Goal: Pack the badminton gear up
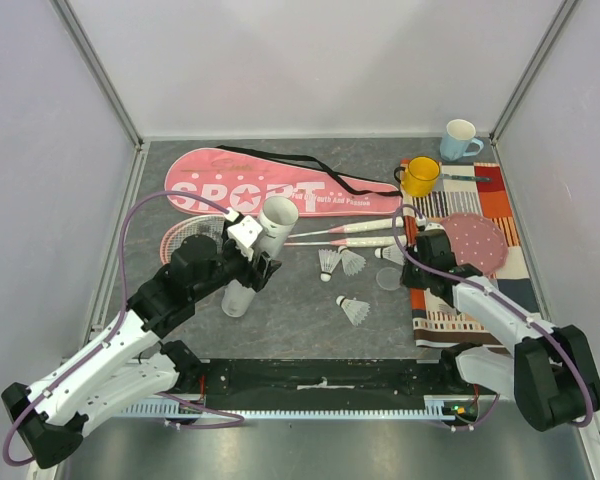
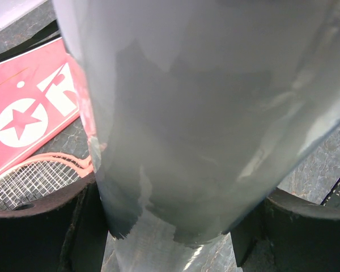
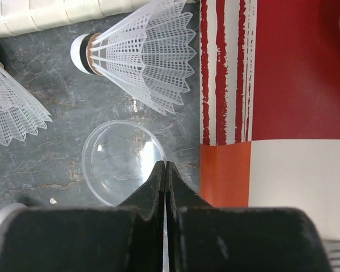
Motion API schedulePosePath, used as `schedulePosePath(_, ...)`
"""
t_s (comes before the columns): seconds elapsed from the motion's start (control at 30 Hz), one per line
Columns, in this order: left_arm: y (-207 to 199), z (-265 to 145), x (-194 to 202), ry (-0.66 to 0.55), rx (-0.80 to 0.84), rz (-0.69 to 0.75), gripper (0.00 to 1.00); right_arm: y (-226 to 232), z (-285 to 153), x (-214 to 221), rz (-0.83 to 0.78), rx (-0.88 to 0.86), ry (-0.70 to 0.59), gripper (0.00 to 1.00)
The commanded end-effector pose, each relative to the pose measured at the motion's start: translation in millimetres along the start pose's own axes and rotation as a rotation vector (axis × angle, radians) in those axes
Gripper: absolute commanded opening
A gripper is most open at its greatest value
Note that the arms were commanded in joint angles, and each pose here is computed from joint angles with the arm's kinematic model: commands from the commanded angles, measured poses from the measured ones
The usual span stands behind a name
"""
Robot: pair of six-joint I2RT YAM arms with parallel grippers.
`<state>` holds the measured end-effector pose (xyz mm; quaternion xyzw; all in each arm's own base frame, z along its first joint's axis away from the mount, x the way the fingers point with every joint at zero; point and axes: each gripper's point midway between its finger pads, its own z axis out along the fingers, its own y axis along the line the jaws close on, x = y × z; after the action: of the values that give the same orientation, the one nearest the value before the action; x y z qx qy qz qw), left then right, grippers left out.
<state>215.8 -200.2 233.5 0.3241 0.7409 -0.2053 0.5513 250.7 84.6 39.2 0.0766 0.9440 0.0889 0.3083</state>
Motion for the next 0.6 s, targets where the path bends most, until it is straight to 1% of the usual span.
schedulePosePath(0.0, 3, -1, -11, -0.039, -0.011, 0.013, 0.19, 9, 4, -18, 0.035, -0.053, -0.115, 0.00)
schedulePosePath(0.03, 3, -1, -11, -0.041, -0.011, 0.015, 0.19, 6, 3, -17, 0.037, -0.043, -0.123, 0.00)
schedulePosePath(0.07, 3, -1, -11, -0.039, -0.011, 0.015, 0.19, 4, 4, -16, 0.029, -0.034, -0.127, 0.02)
schedulePosePath(0.13, 3, 0, -11, -0.036, -0.011, 0.015, 0.20, 2, 3, -15, 0.026, -0.032, -0.126, 0.13)
schedulePosePath(0.17, 3, 1, -10, -0.035, -0.011, 0.014, 0.20, 3, 4, -13, 0.020, -0.038, -0.119, 0.21)
schedulePosePath(0.23, 3, 2, -10, -0.030, -0.010, 0.014, 0.20, 5, 3, -12, 0.015, -0.043, -0.101, 0.28)
schedulePosePath(0.27, 2, 2, -10, -0.030, -0.007, 0.014, 0.20, 6, 2, -13, 0.010, -0.047, -0.099, 0.36)
schedulePosePath(0.33, 2, 2, -9, -0.027, -0.006, 0.014, 0.20, 11, -3, -19, 0.009, -0.068, -0.106, 0.46)
schedulePosePath(0.37, 2, 2, -9, -0.026, -0.005, 0.012, 0.20, 15, -5, -22, 0.002, -0.092, -0.110, 0.55)
schedulePosePath(0.47, 2, 3, -8, -0.024, -0.004, 0.014, 0.20, 28, -16, -42, -0.003, -0.189, -0.146, 0.63)
schedulePosePath(0.57, 0, 3, -8, -0.024, 0.005, 0.014, 0.20, 32, -19, -66, 0.007, -0.258, -0.169, 0.63)
